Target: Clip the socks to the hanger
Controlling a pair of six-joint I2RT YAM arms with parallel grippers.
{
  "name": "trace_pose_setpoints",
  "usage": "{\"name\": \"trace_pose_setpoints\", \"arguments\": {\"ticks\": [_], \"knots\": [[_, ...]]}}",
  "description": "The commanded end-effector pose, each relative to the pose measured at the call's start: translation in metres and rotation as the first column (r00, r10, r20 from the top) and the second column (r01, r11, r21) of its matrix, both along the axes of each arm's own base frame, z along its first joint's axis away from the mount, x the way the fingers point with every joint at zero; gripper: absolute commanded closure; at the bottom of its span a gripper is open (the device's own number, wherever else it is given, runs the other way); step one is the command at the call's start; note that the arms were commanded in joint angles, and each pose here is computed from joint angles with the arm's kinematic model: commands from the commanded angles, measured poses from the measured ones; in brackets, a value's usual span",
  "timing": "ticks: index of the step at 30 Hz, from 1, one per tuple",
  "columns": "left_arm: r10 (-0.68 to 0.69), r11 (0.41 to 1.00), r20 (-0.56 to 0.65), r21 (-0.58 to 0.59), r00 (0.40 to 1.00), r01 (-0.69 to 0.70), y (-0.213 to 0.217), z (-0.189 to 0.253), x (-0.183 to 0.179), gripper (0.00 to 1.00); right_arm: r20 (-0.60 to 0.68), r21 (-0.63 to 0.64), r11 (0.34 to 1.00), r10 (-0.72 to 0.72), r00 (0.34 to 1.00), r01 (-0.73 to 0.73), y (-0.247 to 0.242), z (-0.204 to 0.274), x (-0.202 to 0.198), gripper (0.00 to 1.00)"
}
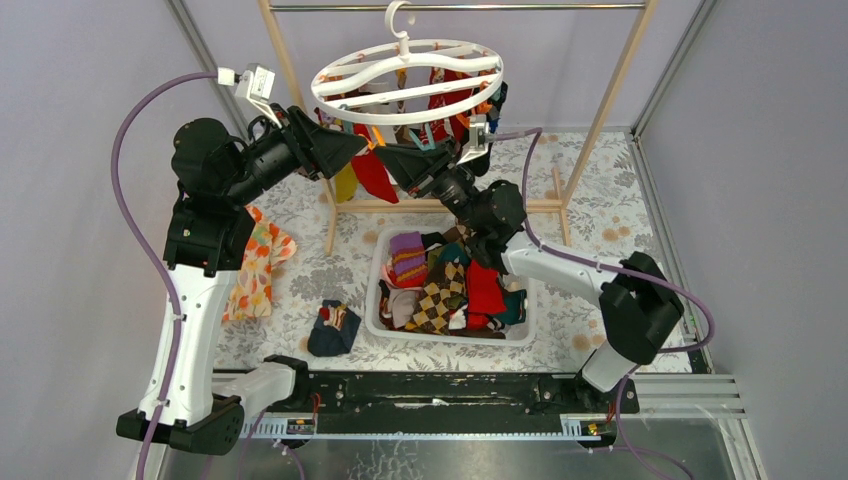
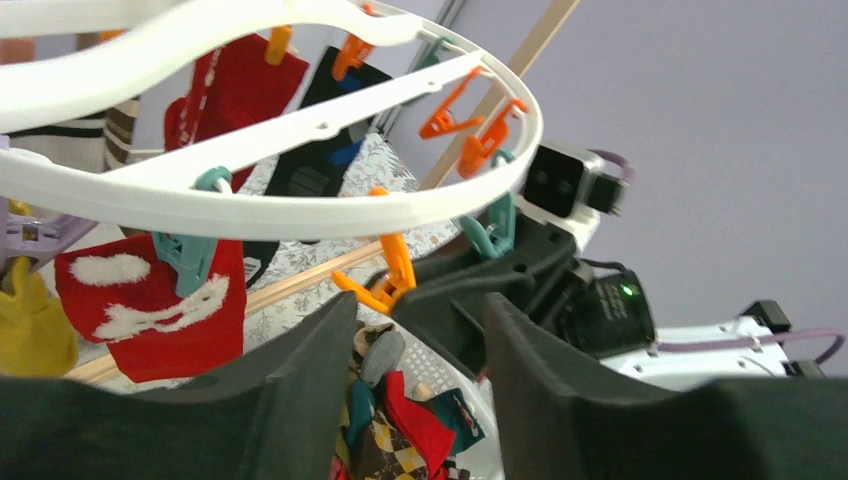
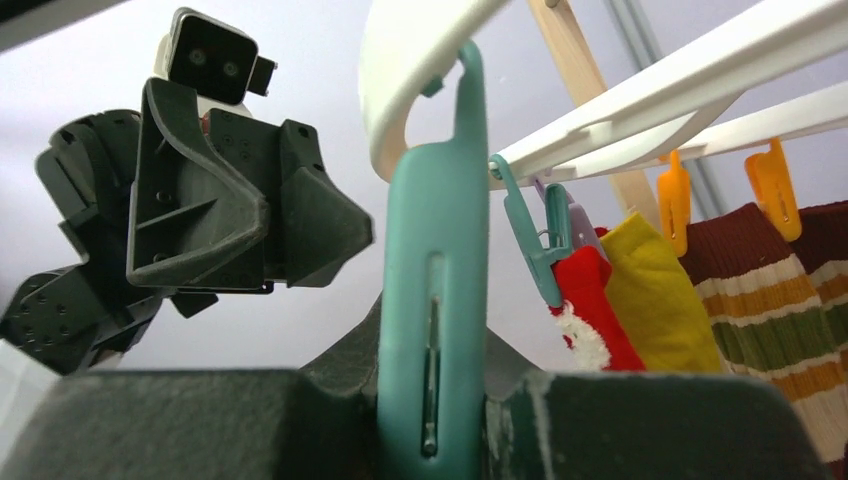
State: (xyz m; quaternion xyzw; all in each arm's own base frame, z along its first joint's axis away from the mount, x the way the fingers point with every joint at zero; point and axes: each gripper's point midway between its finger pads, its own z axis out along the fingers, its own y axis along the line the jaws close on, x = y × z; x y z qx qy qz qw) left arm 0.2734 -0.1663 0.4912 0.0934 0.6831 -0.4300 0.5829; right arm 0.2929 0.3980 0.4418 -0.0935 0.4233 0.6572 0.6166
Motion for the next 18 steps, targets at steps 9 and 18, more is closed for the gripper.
{"name": "trace_pose_setpoints", "arguments": {"ticks": [9, 18], "knots": [[0.166, 0.980, -0.114, -0.096, 0.980, -0.177, 0.019, -0.012, 0.016, 0.33, 0.152, -0.082, 0.943, -0.308, 0.939, 0.322, 0.010, 0.026, -0.007, 1.00], [0.149, 0.975, -0.181, -0.140, 0.972, -0.175, 0.014, -0.018, 0.026, 0.38, 0.177, -0.107, 0.931, -0.327, 0.928, 0.349, 0.025, 0.023, -0.008, 1.00]]}}
